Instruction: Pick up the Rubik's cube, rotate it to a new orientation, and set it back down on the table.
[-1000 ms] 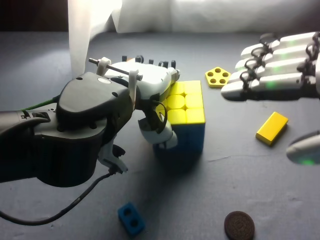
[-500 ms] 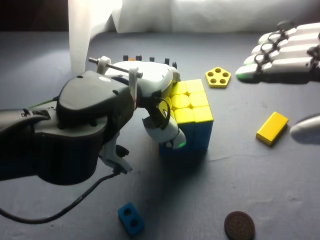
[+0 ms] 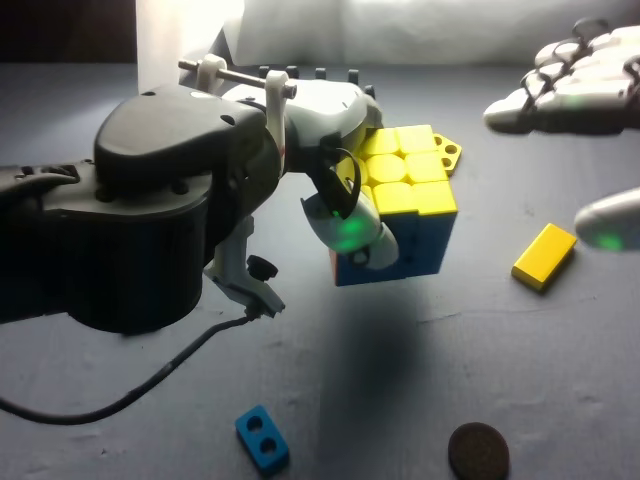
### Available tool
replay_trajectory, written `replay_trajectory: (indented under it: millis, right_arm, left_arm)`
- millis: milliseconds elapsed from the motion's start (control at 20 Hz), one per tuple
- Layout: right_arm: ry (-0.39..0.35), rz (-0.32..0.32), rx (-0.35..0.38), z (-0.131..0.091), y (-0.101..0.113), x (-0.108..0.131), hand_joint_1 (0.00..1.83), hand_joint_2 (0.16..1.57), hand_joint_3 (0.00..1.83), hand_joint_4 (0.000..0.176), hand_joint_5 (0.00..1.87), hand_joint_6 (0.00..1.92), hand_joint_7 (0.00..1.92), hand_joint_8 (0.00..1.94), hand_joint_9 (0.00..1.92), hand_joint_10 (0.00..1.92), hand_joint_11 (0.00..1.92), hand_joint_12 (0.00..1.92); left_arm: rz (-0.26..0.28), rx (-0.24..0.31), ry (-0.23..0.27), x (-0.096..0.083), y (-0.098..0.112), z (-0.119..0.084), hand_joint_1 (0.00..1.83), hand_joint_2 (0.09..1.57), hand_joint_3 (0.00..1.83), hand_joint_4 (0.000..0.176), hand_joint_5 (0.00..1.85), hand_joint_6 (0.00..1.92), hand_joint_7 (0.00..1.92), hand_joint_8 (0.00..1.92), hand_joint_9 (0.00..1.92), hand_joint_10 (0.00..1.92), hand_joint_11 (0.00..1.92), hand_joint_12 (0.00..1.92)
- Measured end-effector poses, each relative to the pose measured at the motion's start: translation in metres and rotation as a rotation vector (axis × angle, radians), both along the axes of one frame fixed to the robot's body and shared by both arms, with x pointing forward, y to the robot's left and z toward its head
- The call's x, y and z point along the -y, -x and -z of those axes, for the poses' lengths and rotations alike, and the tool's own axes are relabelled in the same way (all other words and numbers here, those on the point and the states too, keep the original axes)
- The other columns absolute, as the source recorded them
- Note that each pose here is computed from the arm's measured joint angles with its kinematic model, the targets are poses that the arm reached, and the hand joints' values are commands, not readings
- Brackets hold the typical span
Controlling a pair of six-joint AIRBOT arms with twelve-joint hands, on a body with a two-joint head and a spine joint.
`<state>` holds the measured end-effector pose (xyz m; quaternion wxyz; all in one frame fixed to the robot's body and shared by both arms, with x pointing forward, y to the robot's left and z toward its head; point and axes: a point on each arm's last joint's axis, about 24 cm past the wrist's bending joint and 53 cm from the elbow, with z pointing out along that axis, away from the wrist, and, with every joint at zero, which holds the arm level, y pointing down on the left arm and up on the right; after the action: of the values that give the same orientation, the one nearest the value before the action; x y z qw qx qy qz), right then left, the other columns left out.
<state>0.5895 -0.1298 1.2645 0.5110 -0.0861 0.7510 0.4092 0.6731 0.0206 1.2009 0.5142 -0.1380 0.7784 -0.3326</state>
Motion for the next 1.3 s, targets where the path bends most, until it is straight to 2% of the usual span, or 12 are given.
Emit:
replay_trajectory:
  millis: [100,150,200,250,350,450,650,700,900,950,1000,1300]
  right_arm:
    - [-0.020,0.054,-0.002,-0.003,-0.009,0.009,0.00,1.26,0.00,0.000,0.16,0.03,0.28,0.02,0.27,0.03,0.00,0.75]
    - [-0.025,0.069,-0.001,-0.004,-0.011,0.011,0.00,1.26,0.00,0.000,0.24,0.05,0.45,0.08,0.46,0.15,0.00,1.26]
    - [-0.028,0.079,-0.001,-0.004,-0.012,0.013,0.02,1.27,0.00,0.000,0.31,0.04,0.67,0.18,0.53,0.80,0.10,1.66]
    - [-0.032,0.083,0.000,-0.005,-0.014,0.013,0.05,1.26,0.00,0.000,0.33,0.02,0.74,0.35,0.52,1.22,0.18,1.85]
    - [-0.038,0.096,-0.002,-0.006,-0.017,0.016,0.06,1.26,0.00,0.000,0.28,0.00,0.58,1.35,0.51,1.85,0.50,1.92]
    - [-0.038,0.109,0.000,-0.006,-0.021,0.020,0.05,1.26,0.00,0.000,0.21,0.00,0.60,1.64,0.58,1.92,0.54,1.92]
    - [-0.070,0.110,-0.003,-0.009,-0.021,0.020,0.02,1.25,0.00,0.000,0.16,0.00,0.68,1.68,0.70,1.92,0.60,1.92]
    - [-0.092,0.114,-0.003,-0.011,-0.023,0.021,0.02,1.25,0.00,0.000,0.14,0.00,0.68,1.68,0.67,1.92,0.58,1.92]
    - [-0.124,0.145,0.075,-0.026,-0.029,0.039,0.01,1.25,0.00,0.000,0.11,0.00,0.64,1.76,0.70,1.92,0.60,1.92]
    - [-0.123,0.138,0.074,-0.024,-0.028,0.038,0.02,1.25,0.00,0.000,0.11,0.00,0.66,1.78,0.74,1.92,0.63,1.92]
    - [-0.110,0.131,0.082,-0.022,-0.027,0.037,0.02,1.25,0.00,0.000,0.12,0.01,0.65,1.78,0.75,1.92,0.63,1.92]
    - [0.020,0.064,0.134,0.002,-0.013,0.013,0.02,1.25,0.00,0.000,0.13,0.00,0.67,1.77,0.74,1.92,0.59,1.92]
  left_arm:
    - [0.007,-0.015,0.013,0.001,0.006,0.000,1.07,1.30,0.00,0.000,0.63,1.49,0.35,1.72,0.31,1.72,0.22,1.86]
    - [0.007,-0.017,0.019,0.000,0.008,-0.002,1.07,1.28,0.00,0.000,0.66,1.45,0.32,1.68,0.33,1.71,0.24,1.84]
    - [0.005,-0.015,0.023,-0.001,0.008,-0.005,1.08,1.33,0.00,0.000,0.59,1.48,0.52,1.76,0.32,1.73,0.23,1.88]
    - [0.000,-0.005,0.028,-0.003,0.007,-0.011,1.07,1.30,0.00,0.000,0.64,1.48,0.34,1.70,0.30,1.73,0.22,1.88]
    - [-0.003,0.008,0.031,-0.005,0.006,-0.016,1.06,1.29,0.00,0.000,0.64,1.50,0.27,1.71,0.30,1.73,0.22,1.86]
    - [-0.005,0.001,0.039,-0.005,0.007,-0.017,1.07,1.28,0.00,0.000,0.65,1.47,0.28,1.67,0.29,1.70,0.20,1.87]
    - [0.015,-0.008,0.057,0.002,0.012,-0.020,1.06,1.28,0.00,0.000,0.65,1.48,0.29,1.67,0.31,1.70,0.22,1.86]
    - [0.015,-0.007,0.057,0.002,0.012,-0.020,1.07,1.34,0.01,0.000,0.56,1.52,0.51,1.76,0.31,1.72,0.23,1.88]
    - [0.006,-0.006,0.057,0.000,0.011,-0.021,1.06,1.29,0.00,0.000,0.64,1.49,0.27,1.67,0.29,1.69,0.21,1.84]
    - [0.004,-0.004,0.060,0.000,0.011,-0.023,1.08,1.34,0.01,0.000,0.57,1.50,0.50,1.77,0.31,1.70,0.23,1.85]
    - [0.008,-0.001,0.063,0.001,0.011,-0.025,1.05,1.32,0.00,0.000,0.60,1.52,0.32,1.70,0.29,1.70,0.22,1.84]
    - [0.007,0.004,0.062,0.001,0.010,-0.026,1.07,1.28,0.00,0.000,0.66,1.46,0.28,1.66,0.30,1.70,0.23,1.84]
